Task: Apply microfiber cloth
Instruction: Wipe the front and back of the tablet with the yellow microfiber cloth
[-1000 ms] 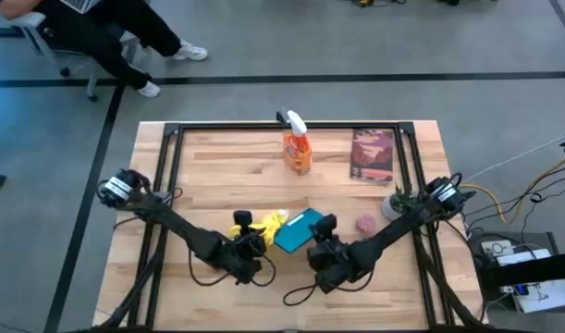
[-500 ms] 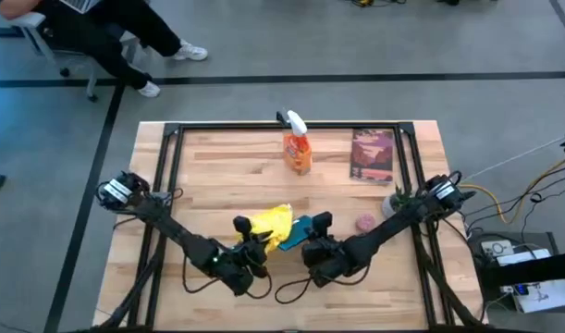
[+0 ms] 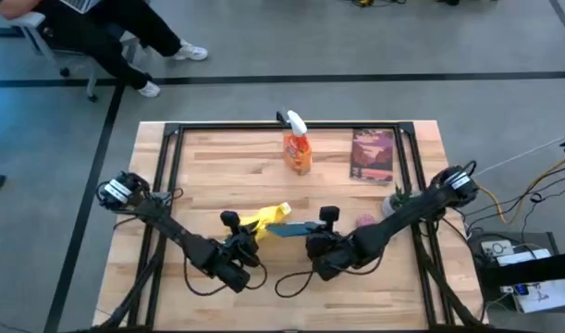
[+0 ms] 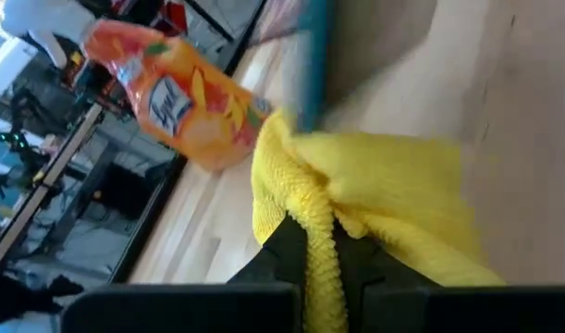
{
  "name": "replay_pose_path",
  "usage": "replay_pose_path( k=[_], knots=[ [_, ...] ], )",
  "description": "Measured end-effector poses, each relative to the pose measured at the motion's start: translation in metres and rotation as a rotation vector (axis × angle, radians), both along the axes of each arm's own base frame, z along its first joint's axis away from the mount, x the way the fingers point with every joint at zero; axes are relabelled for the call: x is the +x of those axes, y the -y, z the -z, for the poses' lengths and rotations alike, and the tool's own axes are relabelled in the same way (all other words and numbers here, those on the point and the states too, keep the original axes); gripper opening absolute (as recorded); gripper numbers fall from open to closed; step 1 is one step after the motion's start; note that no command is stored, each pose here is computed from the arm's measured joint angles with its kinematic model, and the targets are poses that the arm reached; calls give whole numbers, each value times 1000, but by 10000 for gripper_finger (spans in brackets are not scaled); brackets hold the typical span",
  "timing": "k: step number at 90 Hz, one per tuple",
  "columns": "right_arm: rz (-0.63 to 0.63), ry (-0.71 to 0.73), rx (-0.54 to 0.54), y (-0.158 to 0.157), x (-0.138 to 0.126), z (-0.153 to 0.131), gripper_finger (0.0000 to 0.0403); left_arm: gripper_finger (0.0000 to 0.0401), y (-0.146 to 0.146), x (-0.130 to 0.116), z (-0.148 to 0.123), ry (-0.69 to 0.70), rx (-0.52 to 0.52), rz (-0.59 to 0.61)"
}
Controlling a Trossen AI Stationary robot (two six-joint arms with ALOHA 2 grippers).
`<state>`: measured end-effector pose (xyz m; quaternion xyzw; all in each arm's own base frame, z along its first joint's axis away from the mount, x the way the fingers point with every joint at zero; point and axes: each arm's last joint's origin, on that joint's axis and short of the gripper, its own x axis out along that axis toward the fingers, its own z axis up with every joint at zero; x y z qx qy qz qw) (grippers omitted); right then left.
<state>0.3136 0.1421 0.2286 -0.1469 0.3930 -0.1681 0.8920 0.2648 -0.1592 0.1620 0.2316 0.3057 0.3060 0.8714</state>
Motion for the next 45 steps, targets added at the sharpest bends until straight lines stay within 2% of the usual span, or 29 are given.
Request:
replay_pose_path(
  k=[8,23,31,45],
  knots=[
    [26,11,123,9,-3,-12,9,0,-1,-5,1,-14,5,-11],
    [49,-69,474,36,-2,-22,9,0,-2,-15,3,-67,7,-26],
    [8,-128,638,50,3,-22,9,0,-3,-20,4,-90,-3,-38],
    [-101,-233,853,75,13,-13,9,0,0,-25,5,-98,-21,-44]
  ],
)
